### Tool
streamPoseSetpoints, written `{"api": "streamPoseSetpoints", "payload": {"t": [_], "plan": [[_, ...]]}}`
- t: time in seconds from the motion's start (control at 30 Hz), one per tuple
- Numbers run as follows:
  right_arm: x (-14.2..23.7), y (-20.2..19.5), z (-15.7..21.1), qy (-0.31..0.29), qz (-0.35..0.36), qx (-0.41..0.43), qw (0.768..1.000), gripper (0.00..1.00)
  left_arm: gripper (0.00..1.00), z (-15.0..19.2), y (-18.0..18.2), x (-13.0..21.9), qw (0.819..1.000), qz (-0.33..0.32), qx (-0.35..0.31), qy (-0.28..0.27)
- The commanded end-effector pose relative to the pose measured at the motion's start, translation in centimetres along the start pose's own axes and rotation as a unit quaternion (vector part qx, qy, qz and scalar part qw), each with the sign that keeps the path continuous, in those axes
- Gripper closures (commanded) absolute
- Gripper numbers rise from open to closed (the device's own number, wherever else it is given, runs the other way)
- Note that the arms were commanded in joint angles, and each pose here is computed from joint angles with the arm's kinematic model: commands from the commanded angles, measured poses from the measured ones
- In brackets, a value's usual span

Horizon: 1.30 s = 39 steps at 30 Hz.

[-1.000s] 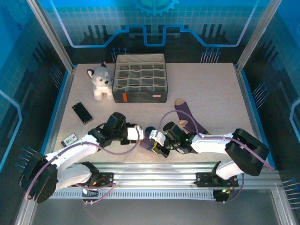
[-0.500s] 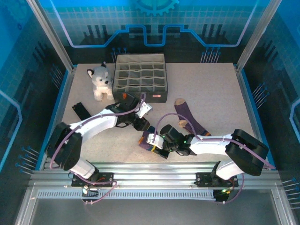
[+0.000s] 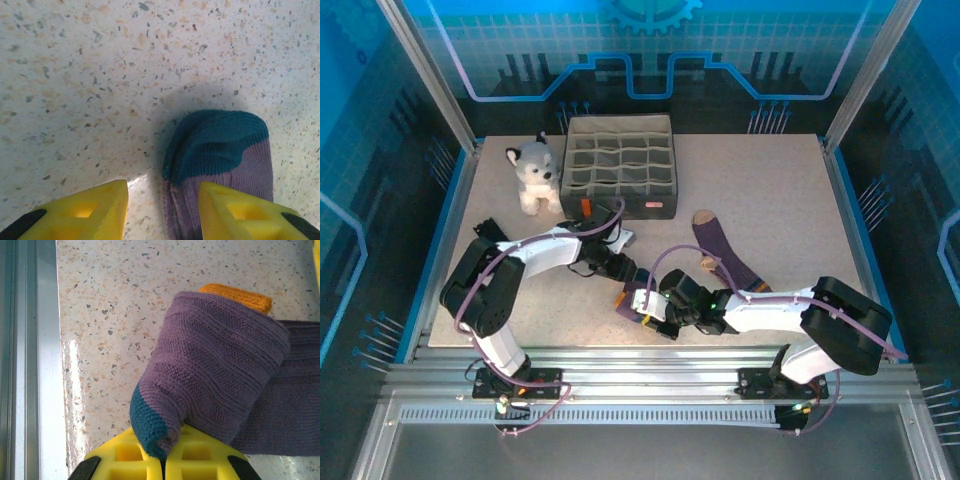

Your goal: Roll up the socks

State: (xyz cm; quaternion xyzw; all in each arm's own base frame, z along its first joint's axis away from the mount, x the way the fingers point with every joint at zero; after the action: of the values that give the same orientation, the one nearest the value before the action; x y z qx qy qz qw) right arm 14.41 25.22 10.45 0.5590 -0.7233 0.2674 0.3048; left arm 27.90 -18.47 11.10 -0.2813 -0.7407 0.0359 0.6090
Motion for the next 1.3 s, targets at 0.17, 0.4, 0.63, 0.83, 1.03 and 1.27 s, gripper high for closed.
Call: {"api": "streamPoseSetpoints", "payload": {"t": [0.17,0.4,0.63,0.83,1.03,1.27], "plan": [[-0.3,0.7,1.1,0.018,-0.01,0.027,0.999,1.0,0.72,-0.1,-0.1,-2.0,0.998,0.064,0.02,0.013],[-0.3,1.1,0.9,-0.006,-0.027,0.063,0.998,1.0,0.92,-0.8,-0.8,-1.9,0.995,0.099,-0.009,-0.002],[-0.5,1.3,1.0,-0.012,-0.036,0.096,0.995,1.0,1.0,-1.2,-1.1,-1.9,0.993,0.115,-0.029,0.0],[-0.3,1.5,0.6,-0.035,-0.044,0.132,0.99,1.0,1.0,-1.5,-1.4,-2.0,0.99,0.135,-0.042,-0.002],[-0.3,1.5,0.5,-0.044,-0.042,0.165,0.984,1.0,1.0,-1.7,-1.4,-2.0,0.99,0.133,-0.047,-0.003],[-1.2,1.3,0.8,-0.022,-0.049,0.167,0.985,1.0,1.0,-1.8,-1.5,-1.9,0.99,0.129,-0.063,0.004]]}}
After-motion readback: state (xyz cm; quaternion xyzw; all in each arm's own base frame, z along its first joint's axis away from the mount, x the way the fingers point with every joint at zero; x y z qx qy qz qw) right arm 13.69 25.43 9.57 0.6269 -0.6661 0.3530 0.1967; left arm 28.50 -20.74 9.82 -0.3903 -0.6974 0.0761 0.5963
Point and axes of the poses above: each hand's point on the last joint's axis, 136 mm out from that joint toward the fingers, its own x axis back along the fingers, its own y axis along the line the jaws close on, z = x × y, the point moved 9 cm from there along x, back along the fingers, and after that the axes turned 1 degree about -x, right-handed, at the moved point
